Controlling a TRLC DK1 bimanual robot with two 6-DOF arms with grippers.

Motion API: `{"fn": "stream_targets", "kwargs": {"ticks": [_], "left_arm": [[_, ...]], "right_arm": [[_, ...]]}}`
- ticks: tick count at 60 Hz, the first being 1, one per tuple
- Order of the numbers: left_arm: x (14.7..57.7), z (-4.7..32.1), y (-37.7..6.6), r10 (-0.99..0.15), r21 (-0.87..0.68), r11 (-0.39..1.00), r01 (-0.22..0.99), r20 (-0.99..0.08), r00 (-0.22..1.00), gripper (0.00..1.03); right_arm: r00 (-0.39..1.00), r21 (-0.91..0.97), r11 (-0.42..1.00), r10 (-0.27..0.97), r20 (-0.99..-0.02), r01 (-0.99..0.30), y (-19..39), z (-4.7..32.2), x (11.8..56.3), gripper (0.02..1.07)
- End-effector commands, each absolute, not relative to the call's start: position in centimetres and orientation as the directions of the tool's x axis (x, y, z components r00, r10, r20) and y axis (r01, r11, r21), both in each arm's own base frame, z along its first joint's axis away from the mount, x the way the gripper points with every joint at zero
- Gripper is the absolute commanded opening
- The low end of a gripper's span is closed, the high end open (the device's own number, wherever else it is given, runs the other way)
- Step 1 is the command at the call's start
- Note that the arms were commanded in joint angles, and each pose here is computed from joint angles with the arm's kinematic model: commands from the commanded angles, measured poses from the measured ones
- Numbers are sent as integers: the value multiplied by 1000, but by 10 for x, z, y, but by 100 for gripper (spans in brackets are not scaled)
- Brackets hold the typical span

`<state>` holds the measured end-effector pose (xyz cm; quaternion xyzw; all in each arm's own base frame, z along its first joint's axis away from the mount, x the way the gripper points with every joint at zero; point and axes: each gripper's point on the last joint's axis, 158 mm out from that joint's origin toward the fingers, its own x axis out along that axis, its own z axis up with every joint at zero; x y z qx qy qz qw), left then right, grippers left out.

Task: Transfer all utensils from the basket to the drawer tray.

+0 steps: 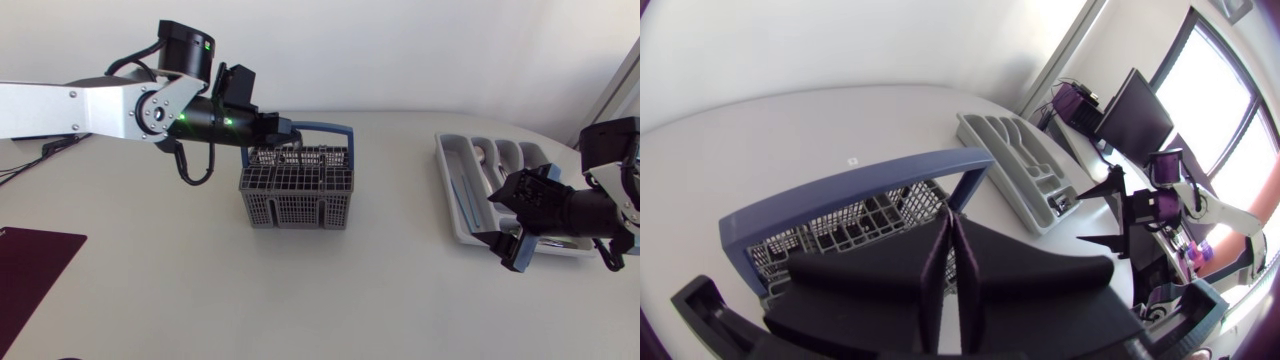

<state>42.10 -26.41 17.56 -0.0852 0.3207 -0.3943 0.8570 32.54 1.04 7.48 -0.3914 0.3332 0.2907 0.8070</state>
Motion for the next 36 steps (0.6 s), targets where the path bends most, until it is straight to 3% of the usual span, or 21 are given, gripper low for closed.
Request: {"fn": "stream_targets", "kwargs": {"ticks": [1,23,36], "left_arm": [[418,212,-261,-760,-430,648,628,-425,493,6],[380,257,-254,-827,-446,560,698,-340,447,6],[354,249,-266,-856,-442,508,740,-359,373,6]], "right_arm": [[620,-433,547,214,-755,-716,17,83,328,96],[687,-427,595,317,-654,-681,56,135,334,97],[668,-356,602,436,-603,-715,98,157,325,97]]}}
